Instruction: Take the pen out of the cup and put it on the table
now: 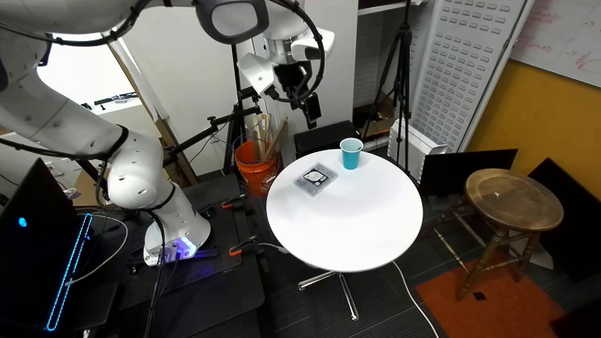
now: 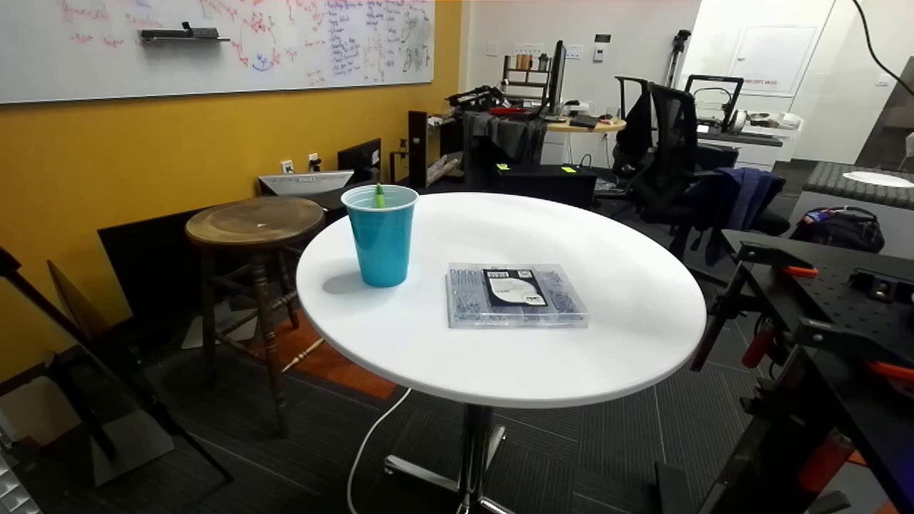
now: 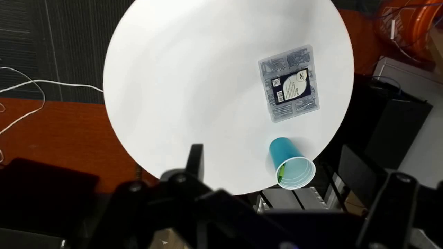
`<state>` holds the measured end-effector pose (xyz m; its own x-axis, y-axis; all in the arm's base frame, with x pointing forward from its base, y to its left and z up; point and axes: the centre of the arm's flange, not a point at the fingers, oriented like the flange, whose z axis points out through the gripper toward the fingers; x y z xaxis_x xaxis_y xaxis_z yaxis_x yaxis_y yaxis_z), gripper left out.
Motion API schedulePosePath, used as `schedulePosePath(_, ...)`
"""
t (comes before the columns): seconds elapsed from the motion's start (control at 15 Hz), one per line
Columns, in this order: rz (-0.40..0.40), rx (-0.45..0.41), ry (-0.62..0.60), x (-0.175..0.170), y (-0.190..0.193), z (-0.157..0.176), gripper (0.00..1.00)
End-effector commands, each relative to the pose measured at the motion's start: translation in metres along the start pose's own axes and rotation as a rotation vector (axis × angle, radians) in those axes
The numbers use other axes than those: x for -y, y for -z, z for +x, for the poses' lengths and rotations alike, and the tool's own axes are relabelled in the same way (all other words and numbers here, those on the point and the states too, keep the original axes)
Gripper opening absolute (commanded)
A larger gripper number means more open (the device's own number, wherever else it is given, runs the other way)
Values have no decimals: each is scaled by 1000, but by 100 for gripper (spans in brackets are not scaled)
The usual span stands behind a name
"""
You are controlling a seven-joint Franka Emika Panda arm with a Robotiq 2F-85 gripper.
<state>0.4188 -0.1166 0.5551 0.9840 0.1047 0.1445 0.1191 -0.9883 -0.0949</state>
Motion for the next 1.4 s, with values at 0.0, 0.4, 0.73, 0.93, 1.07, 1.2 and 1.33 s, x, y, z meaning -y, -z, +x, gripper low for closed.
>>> schedulePosePath(0.0,-69,-98,44,3,-19,22,100)
schedulePosePath(0.4,-19,-46,10,1,0,8,100)
schedulePosePath(0.73,-27,-51,10,1,-4,11,100)
schedulePosePath(0.93,-32,-49,12,1,-5,13,100)
schedulePosePath(1.07,-61,-65,38,6,-11,23,100)
schedulePosePath(1.2,-77,-79,63,11,-18,33,100)
schedulePosePath(1.33,-95,-107,78,18,-29,49,100)
